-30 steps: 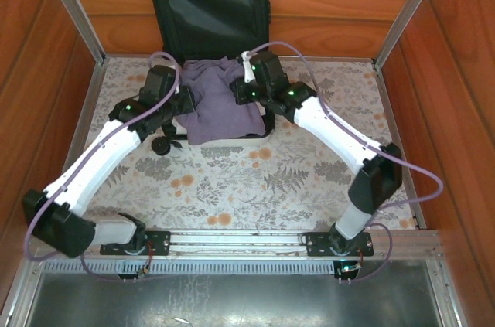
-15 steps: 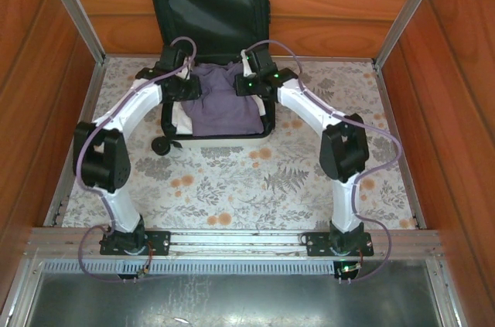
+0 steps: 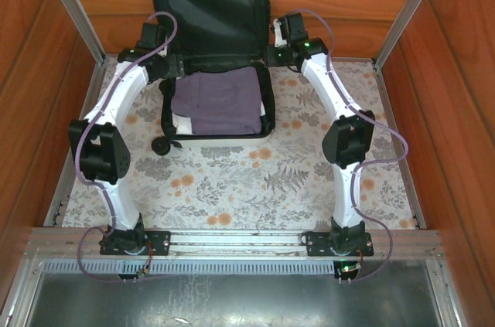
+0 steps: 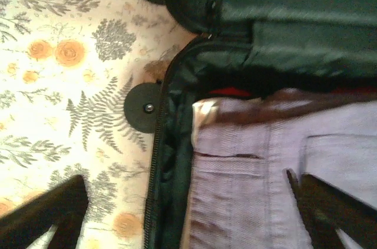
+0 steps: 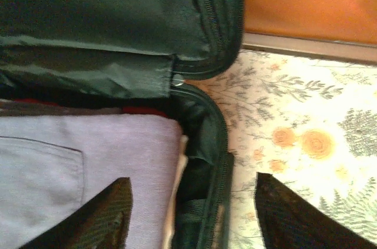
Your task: Pack the luggage
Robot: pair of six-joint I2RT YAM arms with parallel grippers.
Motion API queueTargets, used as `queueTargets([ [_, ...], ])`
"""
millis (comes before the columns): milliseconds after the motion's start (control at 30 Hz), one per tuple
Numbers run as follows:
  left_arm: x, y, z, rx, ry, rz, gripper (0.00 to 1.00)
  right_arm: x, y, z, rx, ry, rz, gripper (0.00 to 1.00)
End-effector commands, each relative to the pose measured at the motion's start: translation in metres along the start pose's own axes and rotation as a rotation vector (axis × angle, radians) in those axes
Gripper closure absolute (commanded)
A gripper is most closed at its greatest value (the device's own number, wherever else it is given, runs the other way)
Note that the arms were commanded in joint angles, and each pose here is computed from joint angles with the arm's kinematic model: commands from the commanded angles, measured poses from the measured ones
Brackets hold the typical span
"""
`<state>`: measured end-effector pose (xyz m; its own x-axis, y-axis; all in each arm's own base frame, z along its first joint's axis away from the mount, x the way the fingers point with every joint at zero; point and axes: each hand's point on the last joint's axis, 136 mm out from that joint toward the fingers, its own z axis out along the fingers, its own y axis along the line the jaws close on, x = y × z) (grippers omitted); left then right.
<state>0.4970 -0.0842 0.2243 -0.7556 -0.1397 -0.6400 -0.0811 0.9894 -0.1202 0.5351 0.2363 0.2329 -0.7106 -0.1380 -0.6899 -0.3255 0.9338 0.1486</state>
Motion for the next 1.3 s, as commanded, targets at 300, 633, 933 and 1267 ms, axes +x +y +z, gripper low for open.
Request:
queueTargets([
  [300, 0.063, -0.058, 0.039, 0.171, 0.244, -0.135, 0.78, 0.046, 0.051, 0.050, -0.286, 0.100, 0.134, 0.81],
  [633, 0.117, -0.035, 0.090, 0.074, 0.380, -0.218, 0.70, 0.080, 0.032, 0.082, -0.210, 0.168, 0.127, 0.80],
  [933, -0.026, -0.049, 0.034, 0.197, -0.061, -0.020, 0.22, -0.021, 0.025, 0.028, -0.170, -0.115, -0.104, 0.30],
  [1267, -0.149, 0.003, -0.008, 0.379, -0.543, 0.008, 0.23, -0.139, 0.008, -0.022, -0.083, -0.608, -0.311, 0.27],
])
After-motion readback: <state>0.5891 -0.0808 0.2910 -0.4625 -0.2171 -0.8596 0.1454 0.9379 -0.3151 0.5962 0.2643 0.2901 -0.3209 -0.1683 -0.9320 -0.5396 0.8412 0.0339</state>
